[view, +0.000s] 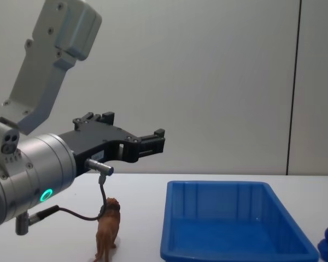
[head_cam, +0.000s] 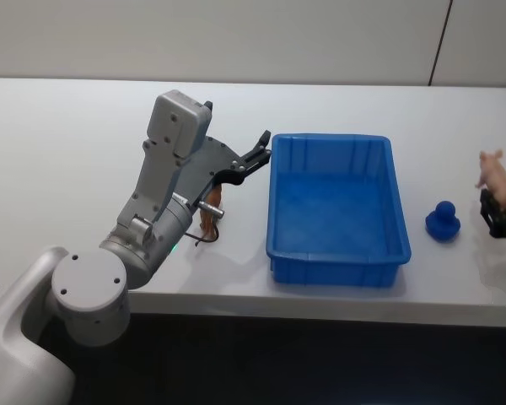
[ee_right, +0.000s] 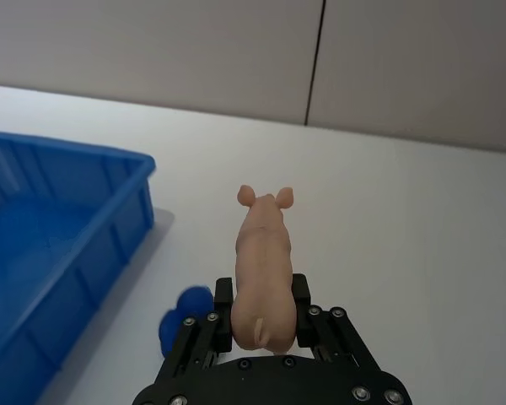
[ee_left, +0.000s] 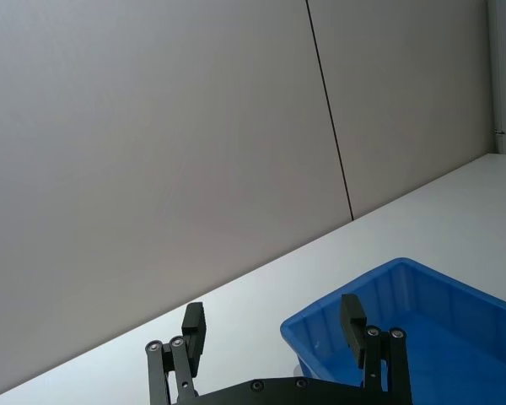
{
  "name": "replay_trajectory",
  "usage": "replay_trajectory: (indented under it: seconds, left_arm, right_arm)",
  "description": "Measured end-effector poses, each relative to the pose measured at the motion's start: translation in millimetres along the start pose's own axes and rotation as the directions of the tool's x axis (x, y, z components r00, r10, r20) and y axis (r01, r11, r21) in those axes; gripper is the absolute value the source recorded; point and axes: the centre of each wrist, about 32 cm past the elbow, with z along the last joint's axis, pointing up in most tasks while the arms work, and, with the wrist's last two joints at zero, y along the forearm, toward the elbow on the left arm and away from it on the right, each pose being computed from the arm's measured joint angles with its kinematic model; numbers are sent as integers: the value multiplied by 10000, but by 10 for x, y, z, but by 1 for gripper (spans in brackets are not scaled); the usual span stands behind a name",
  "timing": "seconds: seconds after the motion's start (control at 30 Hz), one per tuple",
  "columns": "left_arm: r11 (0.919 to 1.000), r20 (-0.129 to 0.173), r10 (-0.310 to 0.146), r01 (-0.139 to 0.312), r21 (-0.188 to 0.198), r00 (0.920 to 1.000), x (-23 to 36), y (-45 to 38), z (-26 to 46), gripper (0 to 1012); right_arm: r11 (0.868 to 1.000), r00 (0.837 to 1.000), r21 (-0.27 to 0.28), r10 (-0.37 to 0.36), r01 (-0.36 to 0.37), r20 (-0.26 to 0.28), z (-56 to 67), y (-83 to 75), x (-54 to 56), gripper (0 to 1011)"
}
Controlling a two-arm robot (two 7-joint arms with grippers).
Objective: Pick up the two dolls from the table and place them into the box.
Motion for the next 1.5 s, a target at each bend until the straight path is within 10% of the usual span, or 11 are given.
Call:
replay_trajectory:
  seconds: [0.5, 0.97, 1.5]
  left_arm:
    - [10000, -1, 0, 0, -1, 10000, 0, 0, 0, 1001]
    - [10000, 0, 0, 0, 0, 10000, 0, 0, 0, 1001]
    - [10000, 0, 0, 0, 0, 10000, 0, 0, 0, 1001]
  right_arm:
    - [9798, 9836, 1049, 1626, -1703, 777, 324, 90, -150, 382]
    - [9362, 9342, 705, 3344, -3445, 1244, 484, 331, -459, 384]
    - [9218, 9131, 135, 3815, -3873, 1441, 483, 496, -588, 865]
